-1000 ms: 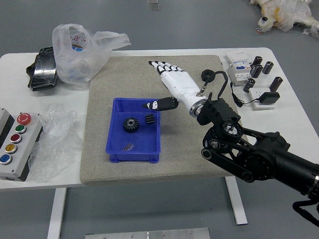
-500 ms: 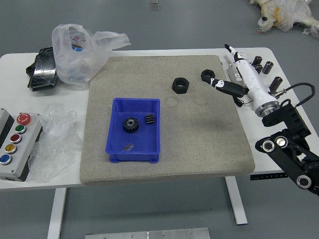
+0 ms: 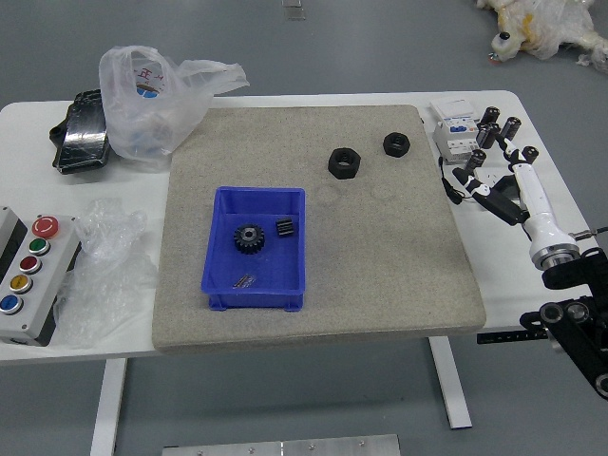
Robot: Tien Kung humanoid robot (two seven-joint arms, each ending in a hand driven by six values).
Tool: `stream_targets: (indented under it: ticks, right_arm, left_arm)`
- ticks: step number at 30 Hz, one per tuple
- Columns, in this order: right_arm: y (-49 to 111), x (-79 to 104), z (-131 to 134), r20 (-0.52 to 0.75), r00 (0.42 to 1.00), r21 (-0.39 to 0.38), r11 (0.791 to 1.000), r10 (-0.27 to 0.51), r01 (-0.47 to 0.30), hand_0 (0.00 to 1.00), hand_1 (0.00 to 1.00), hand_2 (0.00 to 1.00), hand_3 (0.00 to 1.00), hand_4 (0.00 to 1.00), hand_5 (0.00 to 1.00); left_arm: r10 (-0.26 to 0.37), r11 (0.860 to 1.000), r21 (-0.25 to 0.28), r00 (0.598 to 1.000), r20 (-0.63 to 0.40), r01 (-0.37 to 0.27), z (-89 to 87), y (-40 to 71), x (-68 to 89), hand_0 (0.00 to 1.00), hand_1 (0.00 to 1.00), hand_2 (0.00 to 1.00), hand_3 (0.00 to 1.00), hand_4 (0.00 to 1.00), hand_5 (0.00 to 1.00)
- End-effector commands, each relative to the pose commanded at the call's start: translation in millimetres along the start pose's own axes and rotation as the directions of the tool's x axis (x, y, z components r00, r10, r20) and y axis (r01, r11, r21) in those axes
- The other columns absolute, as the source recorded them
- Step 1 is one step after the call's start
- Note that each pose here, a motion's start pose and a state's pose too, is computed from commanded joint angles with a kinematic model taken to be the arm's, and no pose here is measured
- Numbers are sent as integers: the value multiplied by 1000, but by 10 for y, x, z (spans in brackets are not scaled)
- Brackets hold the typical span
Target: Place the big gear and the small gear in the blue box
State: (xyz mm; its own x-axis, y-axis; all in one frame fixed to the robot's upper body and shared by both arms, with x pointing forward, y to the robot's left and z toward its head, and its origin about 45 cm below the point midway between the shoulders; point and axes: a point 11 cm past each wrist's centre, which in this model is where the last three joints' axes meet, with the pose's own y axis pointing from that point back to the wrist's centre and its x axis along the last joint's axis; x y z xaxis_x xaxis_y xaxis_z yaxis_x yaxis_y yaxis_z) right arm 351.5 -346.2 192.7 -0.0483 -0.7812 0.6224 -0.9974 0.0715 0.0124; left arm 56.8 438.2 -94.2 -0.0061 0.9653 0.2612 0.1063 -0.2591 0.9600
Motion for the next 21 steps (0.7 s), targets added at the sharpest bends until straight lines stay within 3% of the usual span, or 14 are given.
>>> stream_targets:
  ticks: [12,21]
  right_arm:
    - [-29,-108,-73,9,1000,15,1000,-23,23,998,998,998,998,986,742]
    - [-42,-87,-102,-1,1000,25,999,-29,29,998,998,998,998,987,743]
  left_arm:
    - [11,1000,4,1000,-28,-11,-49,-7,55,724,609,567,750,732,455]
    - [11,1000,-2,999,-34,-11,-47,-9,61,723,609,567,750,732,455]
